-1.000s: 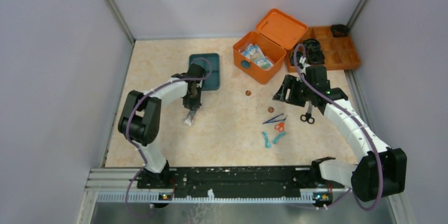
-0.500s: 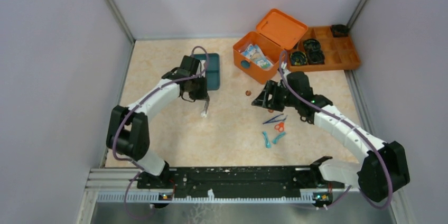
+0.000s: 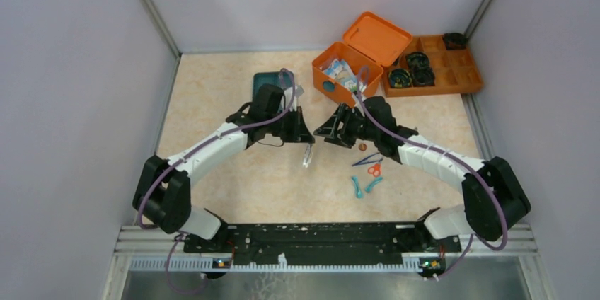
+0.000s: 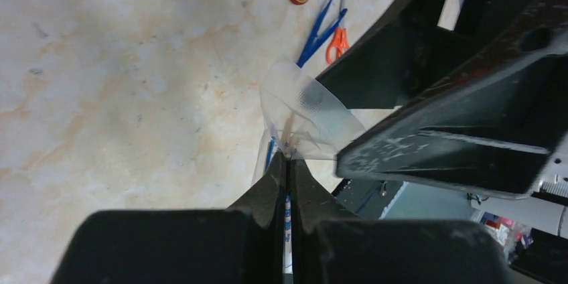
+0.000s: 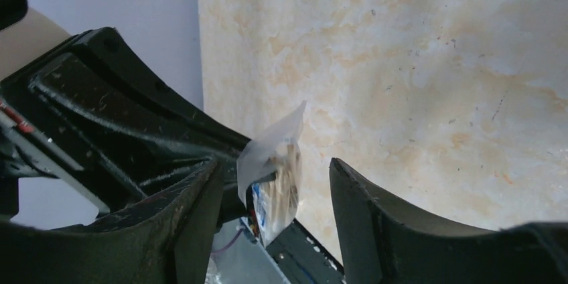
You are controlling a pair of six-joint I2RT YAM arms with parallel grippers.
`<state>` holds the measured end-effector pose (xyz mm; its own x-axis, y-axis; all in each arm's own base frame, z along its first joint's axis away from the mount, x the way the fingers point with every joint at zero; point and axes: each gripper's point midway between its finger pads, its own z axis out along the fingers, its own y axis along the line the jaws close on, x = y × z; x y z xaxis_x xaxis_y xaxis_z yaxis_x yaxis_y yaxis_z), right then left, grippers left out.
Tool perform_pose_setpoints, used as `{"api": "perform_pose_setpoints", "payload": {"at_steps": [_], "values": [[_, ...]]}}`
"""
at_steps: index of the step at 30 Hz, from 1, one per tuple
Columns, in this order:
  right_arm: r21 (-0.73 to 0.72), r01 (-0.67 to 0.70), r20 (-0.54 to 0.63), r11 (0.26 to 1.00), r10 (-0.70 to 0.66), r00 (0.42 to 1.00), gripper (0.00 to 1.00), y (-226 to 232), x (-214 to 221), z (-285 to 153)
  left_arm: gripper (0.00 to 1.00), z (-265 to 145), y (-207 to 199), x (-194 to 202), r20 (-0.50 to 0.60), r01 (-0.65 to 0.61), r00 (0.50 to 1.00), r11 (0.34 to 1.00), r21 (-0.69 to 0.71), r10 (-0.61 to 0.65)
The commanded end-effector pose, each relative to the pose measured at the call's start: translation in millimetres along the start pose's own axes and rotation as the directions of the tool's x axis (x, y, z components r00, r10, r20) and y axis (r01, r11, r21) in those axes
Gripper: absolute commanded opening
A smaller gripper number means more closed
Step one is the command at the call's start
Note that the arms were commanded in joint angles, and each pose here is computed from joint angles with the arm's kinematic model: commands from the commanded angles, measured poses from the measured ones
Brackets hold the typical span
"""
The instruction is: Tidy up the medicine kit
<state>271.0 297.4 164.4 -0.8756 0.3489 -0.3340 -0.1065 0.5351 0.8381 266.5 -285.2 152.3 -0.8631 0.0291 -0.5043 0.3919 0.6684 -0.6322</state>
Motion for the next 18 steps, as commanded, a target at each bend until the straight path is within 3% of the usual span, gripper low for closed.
{"api": "perform_pose_setpoints", "payload": {"at_steps": [1, 6, 14, 18], "values": [[-0.063, 0.014, 0.034, 0.998, -0.012, 0.999, 0.58, 27.5, -9.9, 4.3, 0.02, 9.7, -14.4, 5.5, -0.007, -0.010, 1.000, 0.999, 0.042, 0.010], [-0.042, 0.011, 0.028, 0.999, -0.010, 1.000, 0.53, 19.3, -7.8, 8.0, 0.03, 11.9, -13.7, 9.4, -0.021, -0.031, 0.999, 0.999, 0.038, 0.031], [-0.021, 0.020, 0.051, 1.000, -0.019, 0.999, 0.06, 14.2, -11.4, 9.6, 0.06, 12.2, -13.2, 11.4, -0.024, -0.046, 0.999, 0.998, 0.036, 0.047], [-0.014, 0.031, 0.069, 0.999, -0.030, 0.997, 0.00, 14.6, -15.2, 8.3, 0.16, 9.5, -14.0, 10.0, -0.014, -0.063, 0.998, 0.997, 0.033, 0.063]]}}
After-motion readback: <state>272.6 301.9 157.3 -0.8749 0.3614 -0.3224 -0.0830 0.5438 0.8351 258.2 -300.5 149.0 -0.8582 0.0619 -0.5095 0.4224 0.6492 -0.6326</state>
